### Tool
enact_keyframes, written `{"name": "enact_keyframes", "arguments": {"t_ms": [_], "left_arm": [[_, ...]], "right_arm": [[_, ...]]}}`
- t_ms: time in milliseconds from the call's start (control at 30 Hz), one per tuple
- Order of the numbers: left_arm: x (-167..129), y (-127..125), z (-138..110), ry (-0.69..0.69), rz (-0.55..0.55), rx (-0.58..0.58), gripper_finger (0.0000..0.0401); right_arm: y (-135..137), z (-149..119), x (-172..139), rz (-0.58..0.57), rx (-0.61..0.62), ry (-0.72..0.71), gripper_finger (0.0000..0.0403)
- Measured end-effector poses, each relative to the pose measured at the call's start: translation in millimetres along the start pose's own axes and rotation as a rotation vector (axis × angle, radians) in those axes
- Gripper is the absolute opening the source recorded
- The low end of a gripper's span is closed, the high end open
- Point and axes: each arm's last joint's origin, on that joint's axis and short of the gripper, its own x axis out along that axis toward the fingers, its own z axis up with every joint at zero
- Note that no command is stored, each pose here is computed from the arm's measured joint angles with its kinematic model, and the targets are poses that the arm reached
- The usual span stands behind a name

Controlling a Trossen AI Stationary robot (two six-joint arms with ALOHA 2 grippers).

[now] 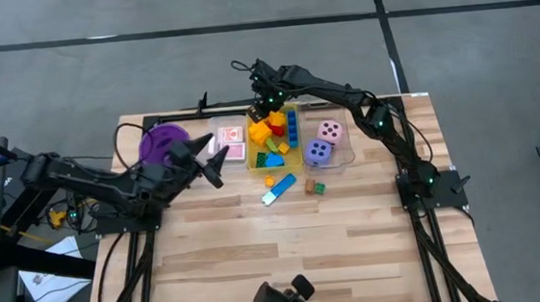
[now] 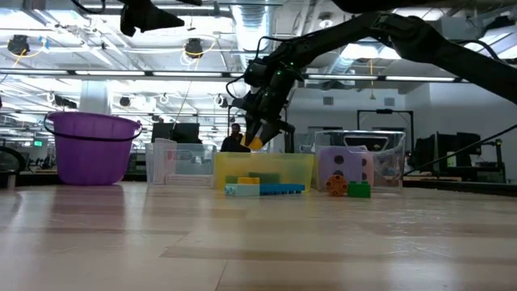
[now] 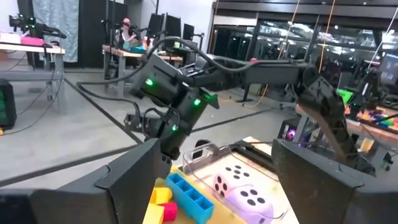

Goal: Pick & Place Toys
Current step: Put the yellow gamepiece into the yellow bin

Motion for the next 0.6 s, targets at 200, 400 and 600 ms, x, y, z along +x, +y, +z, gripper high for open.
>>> {"name": "enact_keyframes", "arguments": {"t_ms": [200,400,600], "left_arm": [[-4.5,5.7,9.2,-0.022,-0.003,-0.031,0.0305],[-5.6,7.2,11.2,-0.026,-0.003,-0.037,0.0305],[-5.6,7.0,11.1,-0.026,-0.003,-0.038,0.0305]], "right_arm": [[0.6,-1.5,0.1,-0.003,-0.001,0.013,0.0148],[3.3,-2.1,0.4,-0.010,-0.006,0.007,0.0148],[2.6,-2.4,0.3,-0.013,-0.004,0.012,0.0158]]}}
